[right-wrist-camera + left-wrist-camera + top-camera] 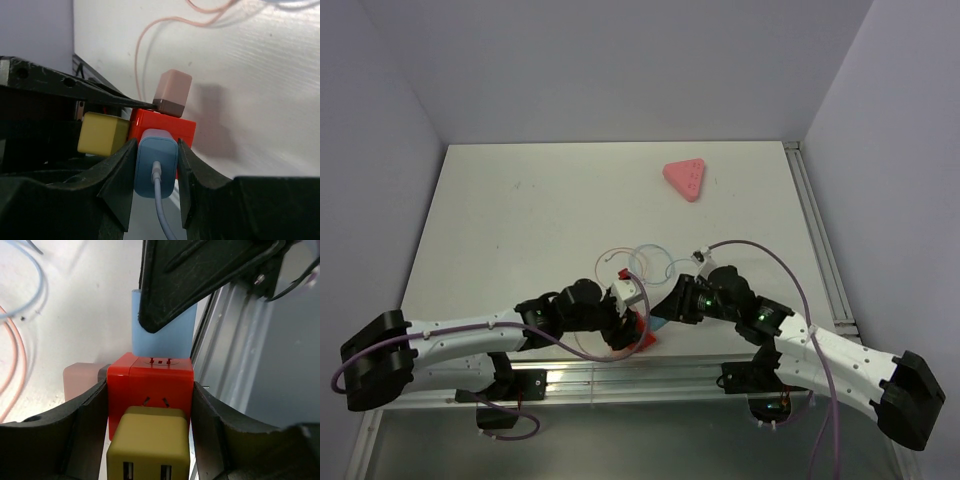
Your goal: Insert the plug
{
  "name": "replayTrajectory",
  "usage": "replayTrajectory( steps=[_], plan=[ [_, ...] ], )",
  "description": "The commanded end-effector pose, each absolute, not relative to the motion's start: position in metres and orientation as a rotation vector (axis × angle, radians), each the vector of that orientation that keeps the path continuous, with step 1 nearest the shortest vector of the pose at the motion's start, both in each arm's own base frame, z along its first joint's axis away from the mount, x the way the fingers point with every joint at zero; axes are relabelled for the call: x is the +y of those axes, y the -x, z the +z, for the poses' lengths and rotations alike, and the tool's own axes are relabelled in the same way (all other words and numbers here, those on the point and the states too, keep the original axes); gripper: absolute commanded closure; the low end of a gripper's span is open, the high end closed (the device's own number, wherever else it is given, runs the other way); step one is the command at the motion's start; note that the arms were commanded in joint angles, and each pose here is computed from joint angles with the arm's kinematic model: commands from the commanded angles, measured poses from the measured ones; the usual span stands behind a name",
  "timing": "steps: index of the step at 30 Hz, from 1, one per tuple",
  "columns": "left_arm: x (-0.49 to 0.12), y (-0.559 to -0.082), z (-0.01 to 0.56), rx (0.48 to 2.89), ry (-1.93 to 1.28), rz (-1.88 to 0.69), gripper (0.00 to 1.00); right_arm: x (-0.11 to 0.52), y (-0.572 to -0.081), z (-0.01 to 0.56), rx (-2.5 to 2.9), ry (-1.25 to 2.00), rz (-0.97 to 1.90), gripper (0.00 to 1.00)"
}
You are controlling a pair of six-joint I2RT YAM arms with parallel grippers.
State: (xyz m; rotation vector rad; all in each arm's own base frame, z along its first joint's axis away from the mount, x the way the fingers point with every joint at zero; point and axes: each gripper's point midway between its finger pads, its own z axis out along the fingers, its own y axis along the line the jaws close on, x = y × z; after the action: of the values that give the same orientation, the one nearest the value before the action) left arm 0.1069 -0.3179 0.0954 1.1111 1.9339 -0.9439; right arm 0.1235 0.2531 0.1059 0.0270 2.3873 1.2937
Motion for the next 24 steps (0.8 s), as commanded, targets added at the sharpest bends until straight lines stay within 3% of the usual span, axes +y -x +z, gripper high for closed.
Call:
replayTrajectory(
  steps=[1, 16, 24],
  plan=[
    [-0.329, -0.129, 0.155, 1.767, -0.987, -1.06, 1.0, 0.272, -0.087, 0.165, 2.322, 0.217, 1.545, 1.0],
    [-0.29, -0.157, 0.262, 1.293, -0.752, -0.948, 1.0, 0.275, -0.08, 0.222, 2.297, 0.108, 1.696, 1.0],
    [-0.305, -0.161, 0.265, 1.273, -0.838, -0.856, 1.0, 0.3, -0.067, 0.21, 2.443, 0.272, 1.572, 1.0]
  ],
)
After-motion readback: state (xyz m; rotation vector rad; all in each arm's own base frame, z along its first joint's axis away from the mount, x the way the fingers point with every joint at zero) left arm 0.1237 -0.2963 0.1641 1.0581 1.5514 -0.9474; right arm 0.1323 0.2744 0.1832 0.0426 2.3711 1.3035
